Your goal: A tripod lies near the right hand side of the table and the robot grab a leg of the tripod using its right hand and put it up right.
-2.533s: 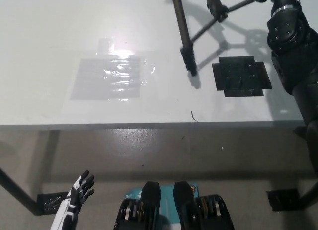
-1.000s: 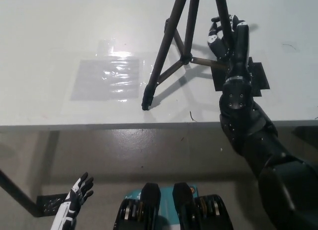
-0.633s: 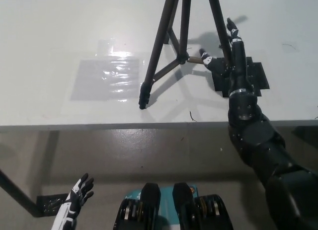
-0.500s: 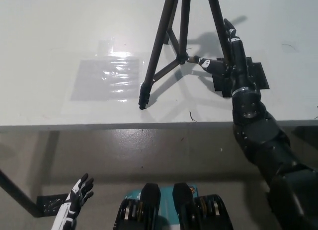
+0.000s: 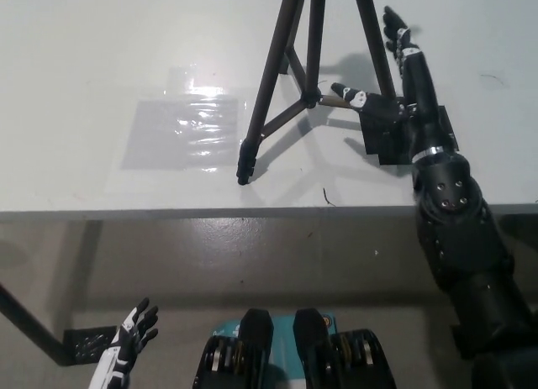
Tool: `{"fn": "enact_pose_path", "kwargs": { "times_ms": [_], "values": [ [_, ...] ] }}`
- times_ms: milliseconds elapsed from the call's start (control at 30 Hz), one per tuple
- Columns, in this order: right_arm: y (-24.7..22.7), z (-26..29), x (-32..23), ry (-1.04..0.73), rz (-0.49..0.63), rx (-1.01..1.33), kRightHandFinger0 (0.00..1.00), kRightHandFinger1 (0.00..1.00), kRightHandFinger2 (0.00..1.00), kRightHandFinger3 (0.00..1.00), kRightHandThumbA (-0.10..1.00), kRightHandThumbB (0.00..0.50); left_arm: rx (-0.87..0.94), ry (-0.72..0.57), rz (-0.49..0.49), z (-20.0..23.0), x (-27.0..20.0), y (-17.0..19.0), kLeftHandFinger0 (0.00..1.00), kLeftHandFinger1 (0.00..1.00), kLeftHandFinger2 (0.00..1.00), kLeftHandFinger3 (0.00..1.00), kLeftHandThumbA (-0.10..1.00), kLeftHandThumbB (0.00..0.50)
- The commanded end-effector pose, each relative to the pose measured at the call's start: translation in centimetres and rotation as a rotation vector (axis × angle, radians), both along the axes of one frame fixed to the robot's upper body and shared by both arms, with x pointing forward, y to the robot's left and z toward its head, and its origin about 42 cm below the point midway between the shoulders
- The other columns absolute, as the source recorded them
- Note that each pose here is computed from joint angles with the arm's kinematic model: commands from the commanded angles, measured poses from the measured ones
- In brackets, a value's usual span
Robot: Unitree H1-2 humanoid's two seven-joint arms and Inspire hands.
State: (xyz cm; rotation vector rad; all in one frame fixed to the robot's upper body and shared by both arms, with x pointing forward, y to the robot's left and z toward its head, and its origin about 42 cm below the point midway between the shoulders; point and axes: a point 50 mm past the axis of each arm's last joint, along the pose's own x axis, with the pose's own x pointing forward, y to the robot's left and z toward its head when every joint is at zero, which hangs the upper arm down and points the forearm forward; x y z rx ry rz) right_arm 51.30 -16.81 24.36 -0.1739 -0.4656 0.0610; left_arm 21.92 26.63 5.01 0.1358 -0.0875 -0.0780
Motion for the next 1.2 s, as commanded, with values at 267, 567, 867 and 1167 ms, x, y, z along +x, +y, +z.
{"fn": "enact_pose_path", "kwargs": {
  "times_ms": [267,567,867,1167],
  "values": [
    [-4.2,18.8,-22.1,-0.947,0.025,-0.061,1.00,1.00,1.00,1.00,0.99,0.500,0.009,-0.048,-0.027,0.9,-0.1,0.7,1.00,1.00,1.00,1.00,1.00,0.289],
    [-2.2,12.2,-32.6,-0.937,0.161,-0.026,1.00,1.00,1.00,1.00,0.70,0.499,0.008,-0.054,-0.014,1.2,0.9,0.9,1.00,1.00,1.00,1.00,1.00,0.268],
    [1.0,0.9,-31.0,-0.530,0.215,-0.043,1.00,1.00,1.00,1.00,1.00,0.343,-0.032,-0.055,-0.017,1.2,0.9,0.5,1.00,1.00,1.00,1.00,1.00,0.258],
    [-2.3,-12.7,-26.0,0.006,-0.006,0.032,1.00,1.00,1.00,1.00,1.00,0.295,-0.026,-0.046,-0.012,1.5,0.8,0.4,1.00,1.00,1.00,1.00,1.00,0.265]
  ]
}}
